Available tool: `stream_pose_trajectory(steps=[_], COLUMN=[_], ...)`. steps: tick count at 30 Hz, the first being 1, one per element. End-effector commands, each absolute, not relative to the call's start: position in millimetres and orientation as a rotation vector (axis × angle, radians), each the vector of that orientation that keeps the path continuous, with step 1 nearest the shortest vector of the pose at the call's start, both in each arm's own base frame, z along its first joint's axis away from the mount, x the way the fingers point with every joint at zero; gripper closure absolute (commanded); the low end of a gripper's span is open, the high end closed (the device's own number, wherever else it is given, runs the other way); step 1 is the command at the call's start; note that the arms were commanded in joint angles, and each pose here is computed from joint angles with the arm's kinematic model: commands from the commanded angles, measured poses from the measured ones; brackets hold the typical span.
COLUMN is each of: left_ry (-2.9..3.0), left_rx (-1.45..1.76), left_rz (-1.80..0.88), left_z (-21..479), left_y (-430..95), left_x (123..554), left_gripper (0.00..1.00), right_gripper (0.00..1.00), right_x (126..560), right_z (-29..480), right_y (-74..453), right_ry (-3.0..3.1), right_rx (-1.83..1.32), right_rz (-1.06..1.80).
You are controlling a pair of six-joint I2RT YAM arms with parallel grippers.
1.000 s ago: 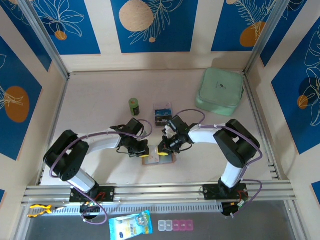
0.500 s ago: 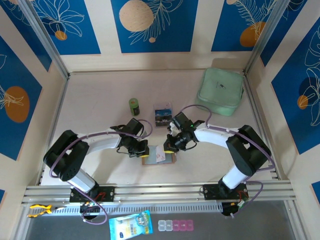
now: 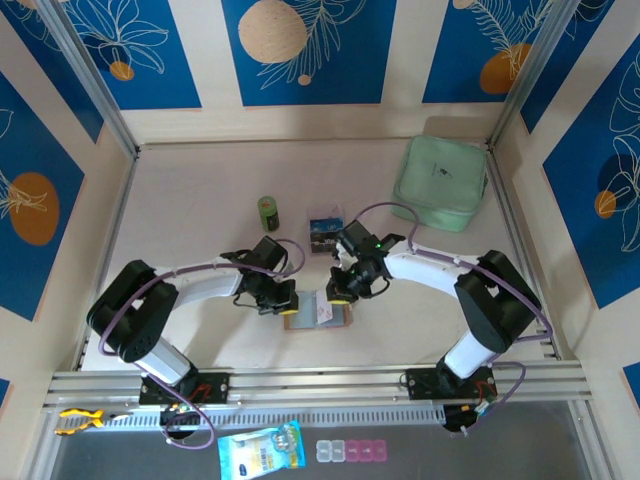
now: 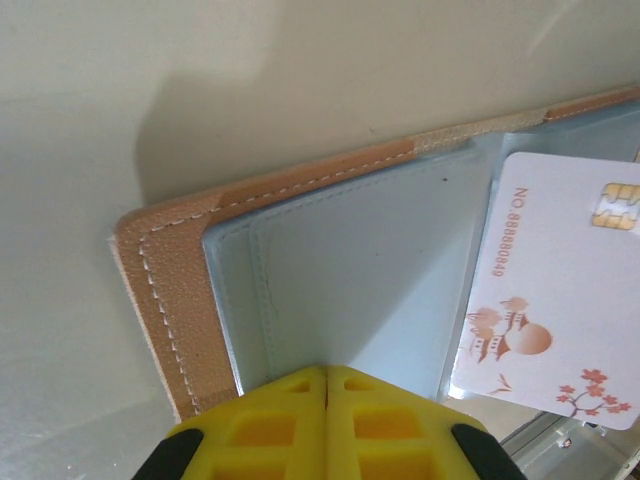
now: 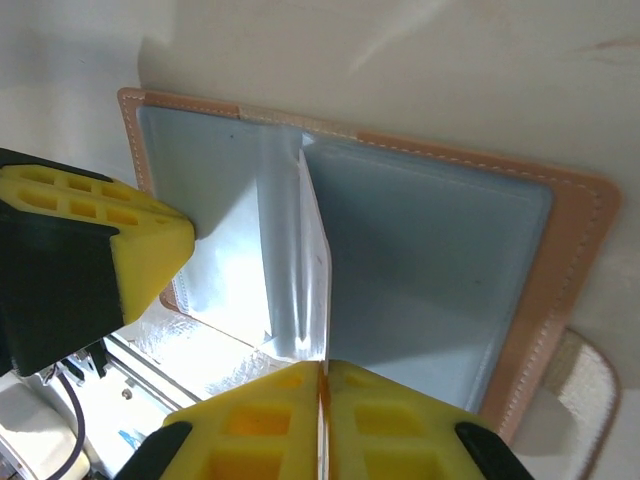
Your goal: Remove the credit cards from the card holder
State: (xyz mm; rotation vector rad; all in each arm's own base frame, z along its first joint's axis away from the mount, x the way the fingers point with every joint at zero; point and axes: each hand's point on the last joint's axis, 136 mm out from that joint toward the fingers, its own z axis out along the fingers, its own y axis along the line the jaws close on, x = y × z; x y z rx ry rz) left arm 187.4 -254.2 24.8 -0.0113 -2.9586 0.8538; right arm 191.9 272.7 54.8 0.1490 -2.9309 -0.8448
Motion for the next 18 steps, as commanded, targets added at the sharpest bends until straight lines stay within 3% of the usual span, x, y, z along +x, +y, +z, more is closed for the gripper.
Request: stream_pose_trajectory(steps=[1,8,18], left_ry=[-2.955,-2.948,-2.949], left_rx=[0.000,-0.007,-0.017], left_rz=[0.798,0.801,0.811], left_z=[19,20,25], left_y=[-248,-250,-252], left_x=[181,182,184], left_gripper=[0.92,0.92,0.92], right_gripper=[0.86,0.82,0.84], right_x=[189,182,178], right_z=[55,55,56], right_y=[279,282,276], right_ry=[-2.916,-2.912,-2.916], right_rx=[0.126,0.084,0.058], right_rz=[-0.829,-0.823,-0.800])
